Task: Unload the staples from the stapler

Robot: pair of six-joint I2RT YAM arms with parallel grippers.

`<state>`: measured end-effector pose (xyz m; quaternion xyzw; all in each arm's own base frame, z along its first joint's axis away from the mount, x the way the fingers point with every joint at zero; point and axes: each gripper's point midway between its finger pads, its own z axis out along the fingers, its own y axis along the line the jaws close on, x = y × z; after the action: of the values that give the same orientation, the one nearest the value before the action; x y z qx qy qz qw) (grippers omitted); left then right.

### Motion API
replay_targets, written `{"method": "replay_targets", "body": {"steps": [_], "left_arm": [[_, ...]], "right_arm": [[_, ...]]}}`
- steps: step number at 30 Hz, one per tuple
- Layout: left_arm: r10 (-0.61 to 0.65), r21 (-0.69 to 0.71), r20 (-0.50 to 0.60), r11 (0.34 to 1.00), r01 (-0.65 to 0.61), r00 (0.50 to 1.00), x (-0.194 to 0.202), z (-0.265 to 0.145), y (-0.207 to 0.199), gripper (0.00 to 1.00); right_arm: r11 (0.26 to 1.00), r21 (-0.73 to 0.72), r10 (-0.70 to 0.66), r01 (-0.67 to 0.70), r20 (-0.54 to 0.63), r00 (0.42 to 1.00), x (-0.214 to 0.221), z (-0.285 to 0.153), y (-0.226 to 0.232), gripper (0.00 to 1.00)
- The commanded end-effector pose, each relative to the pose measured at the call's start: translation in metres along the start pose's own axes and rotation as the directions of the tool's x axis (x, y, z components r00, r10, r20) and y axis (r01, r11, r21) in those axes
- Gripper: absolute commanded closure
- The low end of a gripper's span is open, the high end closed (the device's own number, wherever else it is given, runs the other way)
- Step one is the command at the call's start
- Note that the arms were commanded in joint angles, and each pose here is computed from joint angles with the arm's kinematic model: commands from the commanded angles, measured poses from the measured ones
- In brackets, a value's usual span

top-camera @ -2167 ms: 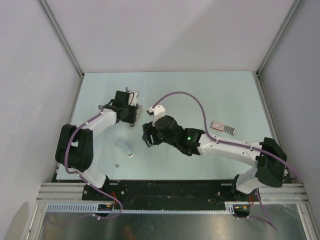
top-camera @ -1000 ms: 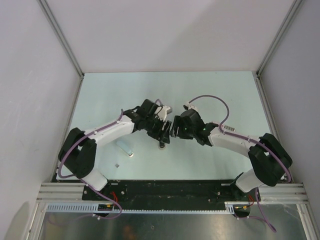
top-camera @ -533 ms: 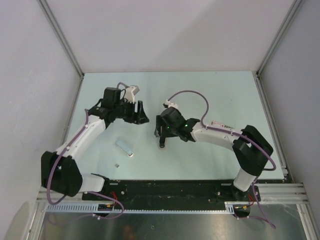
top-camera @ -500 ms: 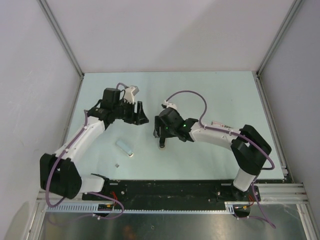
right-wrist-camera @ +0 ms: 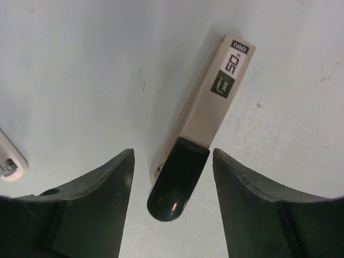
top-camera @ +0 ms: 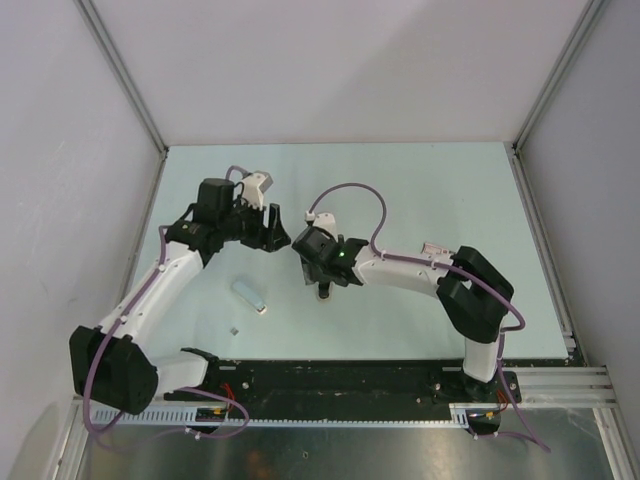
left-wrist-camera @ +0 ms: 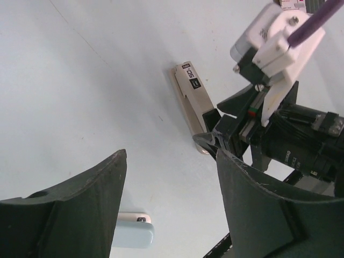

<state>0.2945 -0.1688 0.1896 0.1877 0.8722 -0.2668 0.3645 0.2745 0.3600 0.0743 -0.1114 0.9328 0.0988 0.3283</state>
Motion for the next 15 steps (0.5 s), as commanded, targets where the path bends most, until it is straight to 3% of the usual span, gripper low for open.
{"method": "replay_targets", "body": {"steps": [1,7,15], "left_arm": [[0.064,-0.029,0.027,0.998,-0.064,0.998,-0.001,-0.009,0.004,0.27],[0.081,-0.078,0.037,0.994,-0.078,0.996,-0.001,-0.013,0.011,0.25],[0.112,-0.044,-0.010,0.993,-0.112,0.994,0.016,-0.006,0.012,0.21]], "right_arm": [[0.995,0.094,-0.036,0.034,0.015,0.999,-0.002,-0.007,-0.013,0.36],[0.991,0.128,-0.046,0.044,0.008,0.999,0.006,-0.005,-0.015,0.40],[0.998,0.067,-0.017,0.016,0.019,1.000,0.000,-0.002,-0.003,0.61]]}}
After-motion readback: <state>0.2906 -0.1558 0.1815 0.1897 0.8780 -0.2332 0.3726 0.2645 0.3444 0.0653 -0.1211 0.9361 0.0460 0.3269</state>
